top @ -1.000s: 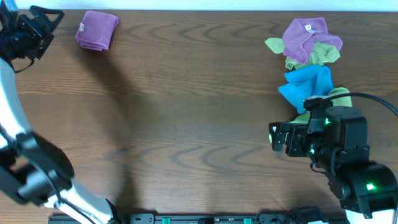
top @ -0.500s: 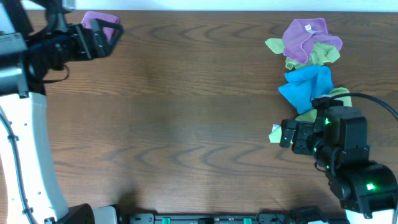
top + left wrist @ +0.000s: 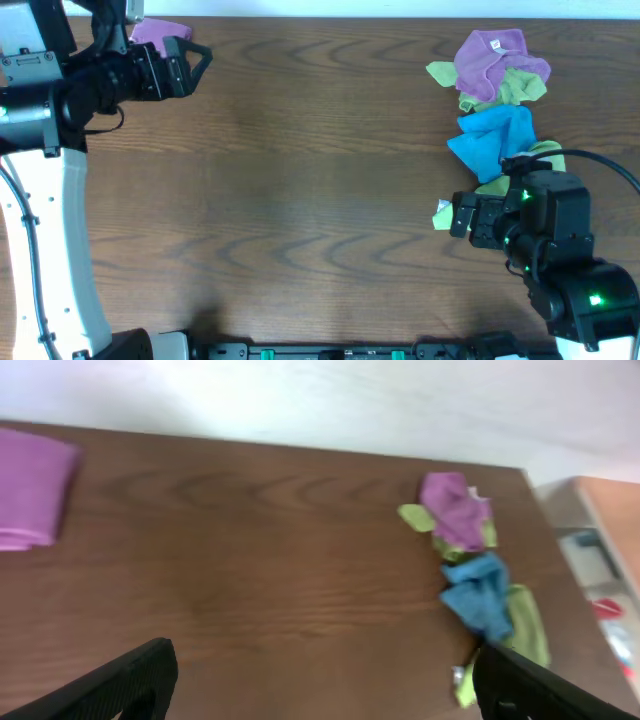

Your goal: Fold the cloth

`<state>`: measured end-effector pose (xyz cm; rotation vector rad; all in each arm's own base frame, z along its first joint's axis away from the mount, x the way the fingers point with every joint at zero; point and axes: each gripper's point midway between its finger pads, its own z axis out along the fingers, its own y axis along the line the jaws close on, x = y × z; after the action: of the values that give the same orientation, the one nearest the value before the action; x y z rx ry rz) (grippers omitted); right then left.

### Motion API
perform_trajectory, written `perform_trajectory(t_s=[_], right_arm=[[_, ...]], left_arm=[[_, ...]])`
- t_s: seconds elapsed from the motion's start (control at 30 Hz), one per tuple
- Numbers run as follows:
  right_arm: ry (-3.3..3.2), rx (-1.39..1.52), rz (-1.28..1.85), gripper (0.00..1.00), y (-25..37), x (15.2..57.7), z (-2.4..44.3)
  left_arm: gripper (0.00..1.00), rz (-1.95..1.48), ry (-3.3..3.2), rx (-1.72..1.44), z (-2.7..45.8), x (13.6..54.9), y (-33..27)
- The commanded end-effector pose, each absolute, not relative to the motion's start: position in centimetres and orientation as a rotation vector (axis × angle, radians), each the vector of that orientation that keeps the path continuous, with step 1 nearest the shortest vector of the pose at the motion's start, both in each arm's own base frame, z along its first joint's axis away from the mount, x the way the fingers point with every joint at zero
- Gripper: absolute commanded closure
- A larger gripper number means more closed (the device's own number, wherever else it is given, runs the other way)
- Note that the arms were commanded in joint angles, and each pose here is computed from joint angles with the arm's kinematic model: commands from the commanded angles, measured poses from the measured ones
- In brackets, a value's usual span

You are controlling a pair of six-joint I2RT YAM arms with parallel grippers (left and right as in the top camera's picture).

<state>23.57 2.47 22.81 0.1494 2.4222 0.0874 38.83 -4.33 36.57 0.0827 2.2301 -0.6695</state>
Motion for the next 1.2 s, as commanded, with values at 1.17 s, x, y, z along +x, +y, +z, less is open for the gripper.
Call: perform_trajectory(t_s=[1.17], right_arm=[[2.419, 0.147, 0.059, 0.01, 2.1, 23.6, 22.9]], left_arm=[[0.04, -0.097, 1.787, -0.040, 23.6, 22.1, 0.0]])
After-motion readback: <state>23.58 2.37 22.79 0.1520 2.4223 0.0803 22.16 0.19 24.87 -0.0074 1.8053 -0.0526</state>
